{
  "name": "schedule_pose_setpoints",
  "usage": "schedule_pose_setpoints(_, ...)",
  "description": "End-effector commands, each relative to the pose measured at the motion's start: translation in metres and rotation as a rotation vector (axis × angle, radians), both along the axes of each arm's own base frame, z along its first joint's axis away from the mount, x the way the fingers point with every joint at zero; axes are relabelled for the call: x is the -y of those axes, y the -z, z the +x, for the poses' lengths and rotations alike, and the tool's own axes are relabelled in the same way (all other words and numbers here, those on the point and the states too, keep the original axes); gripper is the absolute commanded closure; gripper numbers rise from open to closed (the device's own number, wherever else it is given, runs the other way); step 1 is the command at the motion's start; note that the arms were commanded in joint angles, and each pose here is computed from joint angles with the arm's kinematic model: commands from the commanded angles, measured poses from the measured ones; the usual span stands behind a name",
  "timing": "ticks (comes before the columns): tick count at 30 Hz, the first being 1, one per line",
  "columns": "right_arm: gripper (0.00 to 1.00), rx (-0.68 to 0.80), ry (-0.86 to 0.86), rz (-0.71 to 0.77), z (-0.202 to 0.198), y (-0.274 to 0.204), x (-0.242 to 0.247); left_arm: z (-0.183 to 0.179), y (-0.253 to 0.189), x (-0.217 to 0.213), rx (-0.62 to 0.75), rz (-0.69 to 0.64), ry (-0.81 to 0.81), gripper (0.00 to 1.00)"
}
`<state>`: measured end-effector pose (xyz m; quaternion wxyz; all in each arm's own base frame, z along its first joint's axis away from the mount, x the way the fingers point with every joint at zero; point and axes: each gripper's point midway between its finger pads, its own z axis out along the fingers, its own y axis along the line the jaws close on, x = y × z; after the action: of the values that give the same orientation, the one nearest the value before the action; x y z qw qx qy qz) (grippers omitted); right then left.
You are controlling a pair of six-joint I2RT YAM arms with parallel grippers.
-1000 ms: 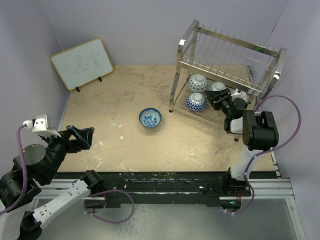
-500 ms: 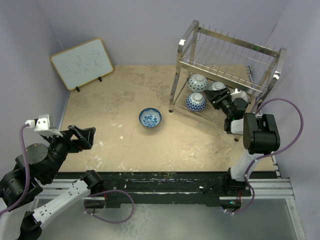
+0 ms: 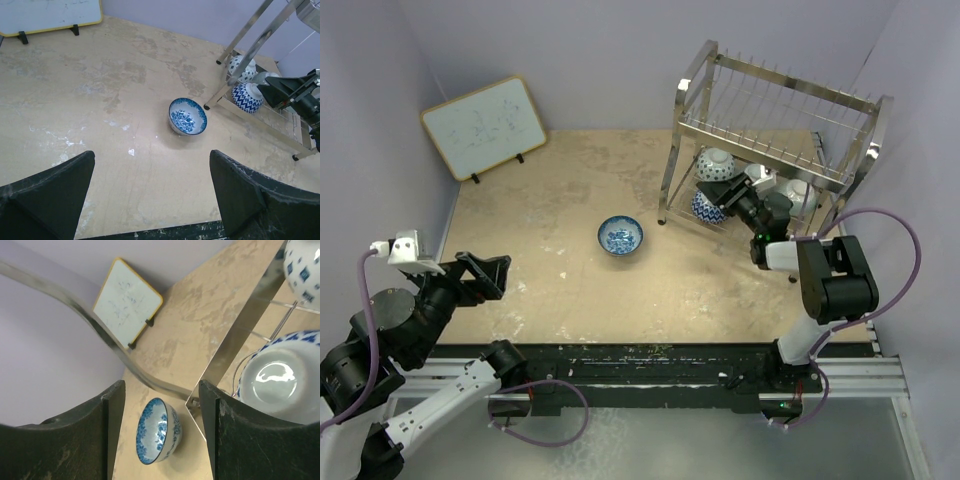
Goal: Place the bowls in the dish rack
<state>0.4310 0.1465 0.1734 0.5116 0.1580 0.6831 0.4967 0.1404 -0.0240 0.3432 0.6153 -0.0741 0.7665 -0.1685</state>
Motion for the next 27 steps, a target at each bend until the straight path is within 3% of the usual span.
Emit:
schedule_pose_setpoints(1,0.37,0.042,0.008,-0.044,0.005,-0.009,-0.013,-0.002,-0.007,0.000,0.035,-0.022,0.010,0.01)
schedule_pose_setpoints(14,0.36,-0.021,0.162,-0.193,0.034,0.000,-0.018,-0.005,-0.009,-0.006,0.037,-0.023,0.002,0.01)
schedule_pose_setpoints(27,0.35,-0.189,0.382,-0.374,0.026,0.035,0.010,-0.010,-0.007,-0.011,0.036,-0.028,-0.006,0.01)
